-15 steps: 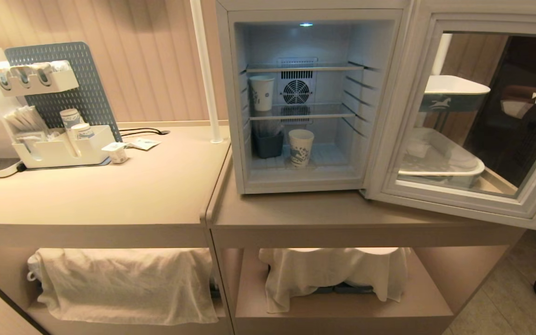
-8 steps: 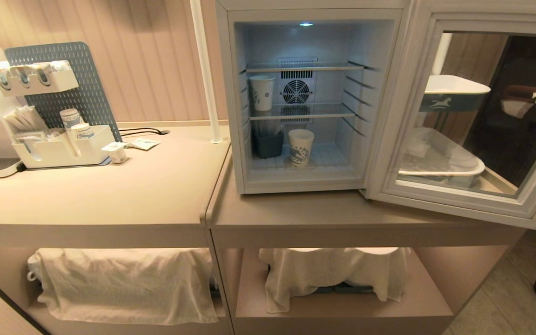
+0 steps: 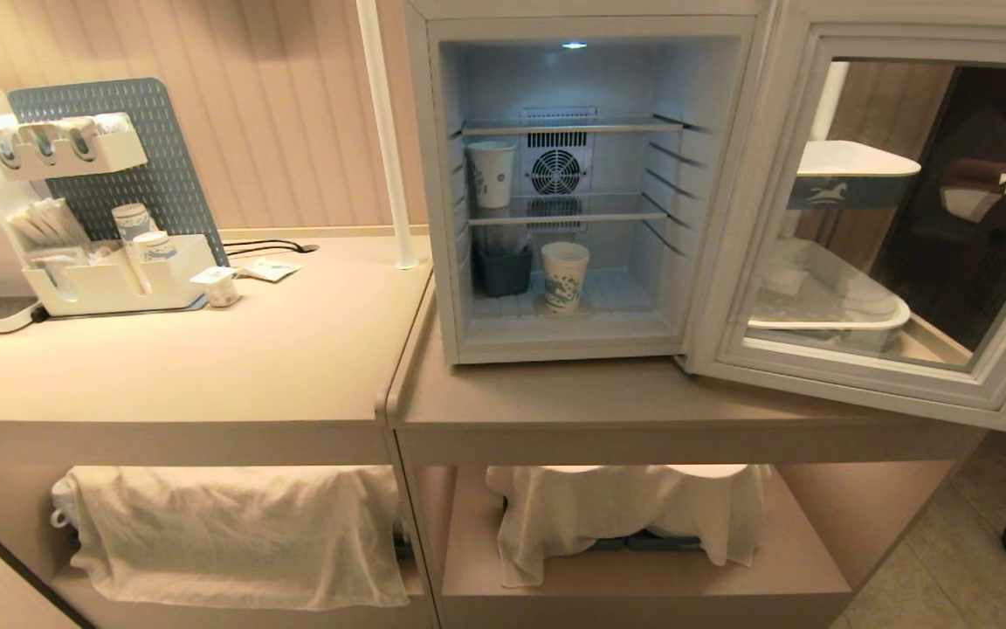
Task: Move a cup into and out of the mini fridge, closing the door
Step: Close the freezer door
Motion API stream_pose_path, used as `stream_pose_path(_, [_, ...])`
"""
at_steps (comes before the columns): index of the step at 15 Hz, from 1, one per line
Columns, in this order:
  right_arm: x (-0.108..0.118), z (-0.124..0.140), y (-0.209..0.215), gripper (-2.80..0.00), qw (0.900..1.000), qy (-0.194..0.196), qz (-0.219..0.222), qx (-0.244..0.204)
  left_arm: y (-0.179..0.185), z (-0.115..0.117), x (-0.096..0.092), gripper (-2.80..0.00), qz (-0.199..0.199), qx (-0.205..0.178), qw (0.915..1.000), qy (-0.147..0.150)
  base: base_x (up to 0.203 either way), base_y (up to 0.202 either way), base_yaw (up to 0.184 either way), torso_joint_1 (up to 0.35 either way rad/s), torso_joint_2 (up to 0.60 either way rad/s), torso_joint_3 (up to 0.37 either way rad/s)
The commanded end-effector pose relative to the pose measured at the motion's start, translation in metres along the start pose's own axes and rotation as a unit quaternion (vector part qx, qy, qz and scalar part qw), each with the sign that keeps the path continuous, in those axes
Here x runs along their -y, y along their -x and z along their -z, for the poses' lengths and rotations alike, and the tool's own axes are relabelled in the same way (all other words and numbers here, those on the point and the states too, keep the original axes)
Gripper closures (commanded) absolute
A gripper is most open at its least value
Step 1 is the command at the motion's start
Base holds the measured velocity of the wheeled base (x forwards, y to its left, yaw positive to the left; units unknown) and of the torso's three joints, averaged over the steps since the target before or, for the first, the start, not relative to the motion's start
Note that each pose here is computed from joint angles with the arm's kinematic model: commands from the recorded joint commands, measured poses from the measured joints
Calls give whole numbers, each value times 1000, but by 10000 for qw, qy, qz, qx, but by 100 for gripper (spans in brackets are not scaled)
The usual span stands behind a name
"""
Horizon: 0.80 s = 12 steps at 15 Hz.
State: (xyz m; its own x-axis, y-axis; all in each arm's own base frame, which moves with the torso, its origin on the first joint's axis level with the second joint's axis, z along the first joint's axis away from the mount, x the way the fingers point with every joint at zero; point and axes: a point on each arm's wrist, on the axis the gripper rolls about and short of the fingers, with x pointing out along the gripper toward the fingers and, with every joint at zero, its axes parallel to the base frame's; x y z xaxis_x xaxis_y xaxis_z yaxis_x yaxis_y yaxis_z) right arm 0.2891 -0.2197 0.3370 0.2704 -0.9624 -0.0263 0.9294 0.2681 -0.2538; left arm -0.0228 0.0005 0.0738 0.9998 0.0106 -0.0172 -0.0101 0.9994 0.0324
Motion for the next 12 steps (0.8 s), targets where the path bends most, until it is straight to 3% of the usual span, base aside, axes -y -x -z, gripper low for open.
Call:
stream_pose_path(1, [-10,3,-11,0,9999,-111,-2,-11,0,0,0,0,0,-14,10000,-1,0,0,0,0,0,0])
stream_pose_path(4, [-18,3,-18,0,9986,-488,-195,43,0,0,0,0,0,-14,10000,-1,0,0,0,0,0,0])
stream_pose_path(9, [-34,7,-18,0,9889,-1176,-912,11,0,0,0,0,0,-6,10000,-1,0,0,0,0,0,0])
stream_pose_path(12, [-37,8,-15,0,9862,-1245,-1089,-18,0,0,0,0,0,-13,10000,-1,0,0,0,0,0,0])
